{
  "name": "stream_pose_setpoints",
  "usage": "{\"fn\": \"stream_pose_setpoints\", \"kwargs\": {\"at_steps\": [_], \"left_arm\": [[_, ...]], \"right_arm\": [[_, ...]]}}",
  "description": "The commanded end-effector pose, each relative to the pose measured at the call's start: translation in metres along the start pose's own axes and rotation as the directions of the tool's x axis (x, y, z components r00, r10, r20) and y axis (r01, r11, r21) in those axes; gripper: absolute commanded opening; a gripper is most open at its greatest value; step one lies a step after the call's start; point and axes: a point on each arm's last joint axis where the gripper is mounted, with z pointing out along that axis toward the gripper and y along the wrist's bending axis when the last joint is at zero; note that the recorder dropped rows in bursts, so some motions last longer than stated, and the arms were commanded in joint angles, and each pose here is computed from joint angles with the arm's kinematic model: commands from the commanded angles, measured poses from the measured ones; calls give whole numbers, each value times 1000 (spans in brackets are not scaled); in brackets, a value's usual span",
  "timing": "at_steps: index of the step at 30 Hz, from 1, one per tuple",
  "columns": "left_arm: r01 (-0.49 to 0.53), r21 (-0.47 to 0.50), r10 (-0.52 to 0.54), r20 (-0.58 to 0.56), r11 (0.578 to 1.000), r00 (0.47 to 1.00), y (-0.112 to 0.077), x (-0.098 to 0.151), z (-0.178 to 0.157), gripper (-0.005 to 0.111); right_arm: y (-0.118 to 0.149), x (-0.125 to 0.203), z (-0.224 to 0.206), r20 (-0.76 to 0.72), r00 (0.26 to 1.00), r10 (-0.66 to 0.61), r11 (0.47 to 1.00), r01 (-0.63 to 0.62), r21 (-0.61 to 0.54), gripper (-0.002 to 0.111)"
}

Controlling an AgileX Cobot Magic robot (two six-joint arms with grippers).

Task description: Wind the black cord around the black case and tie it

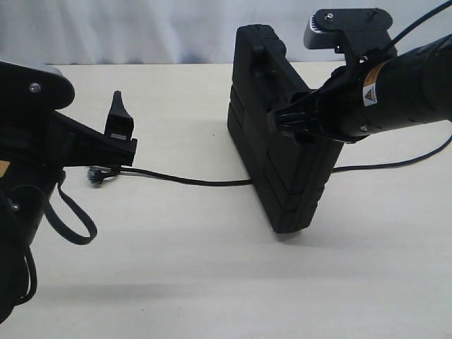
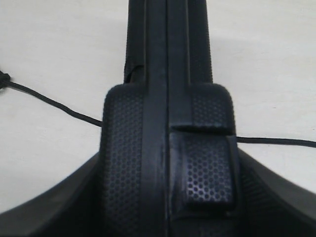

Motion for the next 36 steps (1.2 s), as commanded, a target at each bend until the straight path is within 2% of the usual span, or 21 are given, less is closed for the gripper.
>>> {"fn": "stream_pose_setpoints", "kwargs": {"at_steps": [1,4,11,15,21,23,26,30,34,36], "left_arm": [[15,86,-15,-2,996,1000,-5,-1,3,105],[19,185,-4,-84,983,996,-9,7,11,98],[81,109,-55,-229,991,972,18,23,41,62],[101,89,-74,-266,991,961,26,27,49,52],[119,167,-64,-303,979,951,19,30,47,50],[154,183,-93,-303,971,949,16,29,47,50],[293,93,-253,-304,952,919,21,28,48,50],[436,16,-408,-321,900,855,28,31,54,50],[532,-68,-520,-345,844,781,36,39,62,50],[542,-98,-536,-368,835,760,39,46,67,50]], "right_arm": [[2,-9,-8,69,998,-7,1000,9,-21,4],[1,-8,-8,65,998,-8,1000,9,-19,4],[1,-8,-8,65,998,-8,1000,9,-19,4],[1,-8,-8,65,998,-8,1000,9,-19,4],[1,-9,-8,65,998,-10,1000,11,-19,4],[1,-9,-8,65,998,-10,1000,11,-19,4],[1,-9,-8,66,998,-14,1000,15,-17,4],[1,-9,-8,66,998,-14,1000,15,-17,4],[1,-9,-8,66,998,-14,1000,15,-17,4],[1,-9,-8,66,998,-14,1000,15,-17,4]]}}
